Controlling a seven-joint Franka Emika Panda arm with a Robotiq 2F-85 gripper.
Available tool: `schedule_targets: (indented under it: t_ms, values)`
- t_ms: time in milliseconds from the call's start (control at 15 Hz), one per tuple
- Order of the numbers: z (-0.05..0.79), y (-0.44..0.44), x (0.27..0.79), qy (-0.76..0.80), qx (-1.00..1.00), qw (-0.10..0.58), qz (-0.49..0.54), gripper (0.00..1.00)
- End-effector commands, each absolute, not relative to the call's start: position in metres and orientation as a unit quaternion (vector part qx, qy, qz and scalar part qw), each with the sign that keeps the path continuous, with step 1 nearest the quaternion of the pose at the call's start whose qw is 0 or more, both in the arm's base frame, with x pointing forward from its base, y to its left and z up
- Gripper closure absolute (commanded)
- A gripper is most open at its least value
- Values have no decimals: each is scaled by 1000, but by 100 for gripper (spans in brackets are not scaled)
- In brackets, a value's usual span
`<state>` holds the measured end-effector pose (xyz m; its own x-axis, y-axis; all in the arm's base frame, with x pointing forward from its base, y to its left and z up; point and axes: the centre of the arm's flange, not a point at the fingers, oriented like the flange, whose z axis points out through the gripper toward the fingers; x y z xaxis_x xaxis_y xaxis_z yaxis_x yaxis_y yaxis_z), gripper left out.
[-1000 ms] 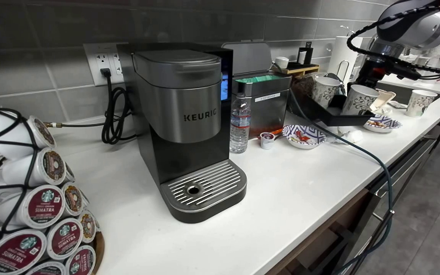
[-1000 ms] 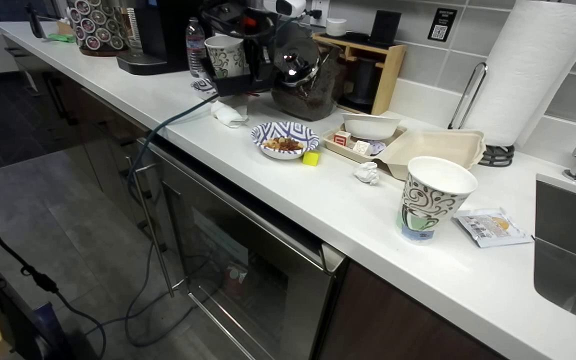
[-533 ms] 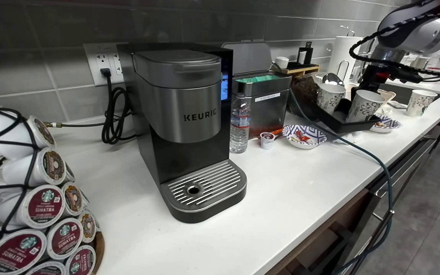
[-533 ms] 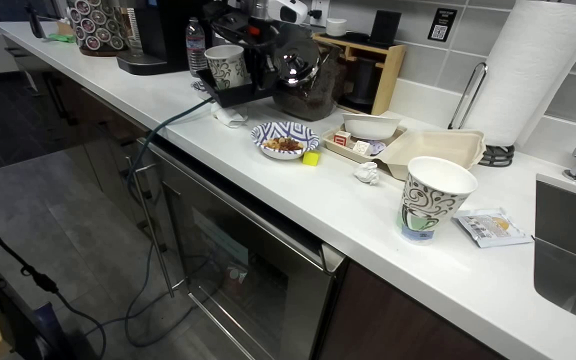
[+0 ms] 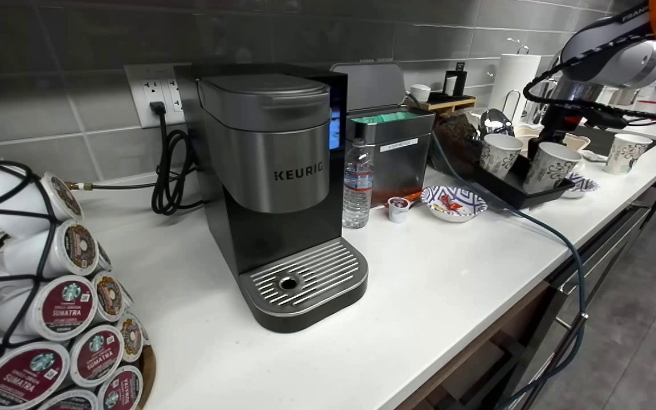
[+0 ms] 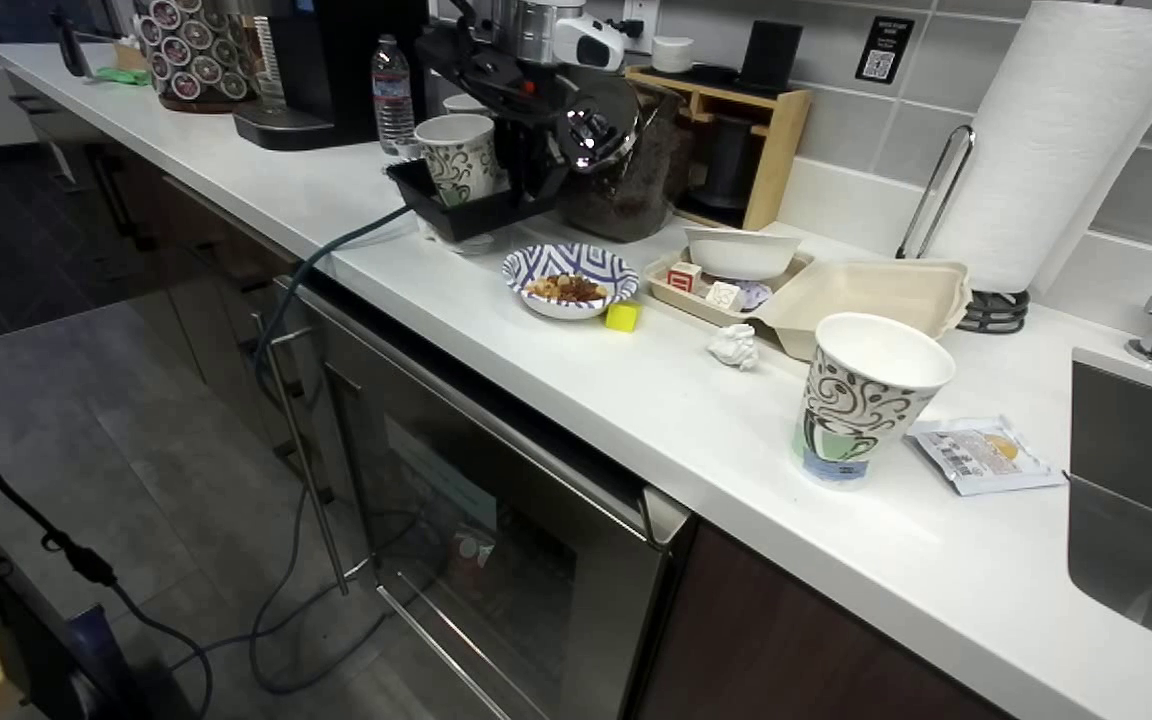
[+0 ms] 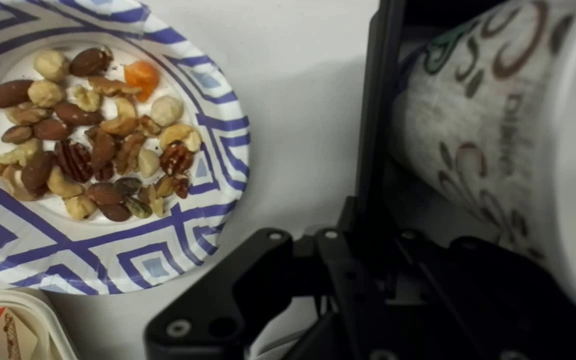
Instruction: Move the black tray to the right and move the white bowl to the left
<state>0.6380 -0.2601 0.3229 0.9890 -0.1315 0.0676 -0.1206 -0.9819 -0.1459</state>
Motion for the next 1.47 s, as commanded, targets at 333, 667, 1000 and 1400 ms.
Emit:
schedule_targets:
  t_ms: [333, 667, 1000, 1400]
  values:
    - [315, -290, 658, -19, -996, 76, -35, 98]
    - [306, -283, 651, -18, -997, 70, -29, 92]
    - [303, -278, 651, -26, -997, 54, -39, 98]
    - [290, -273, 645, -77, -996, 33, -18, 98]
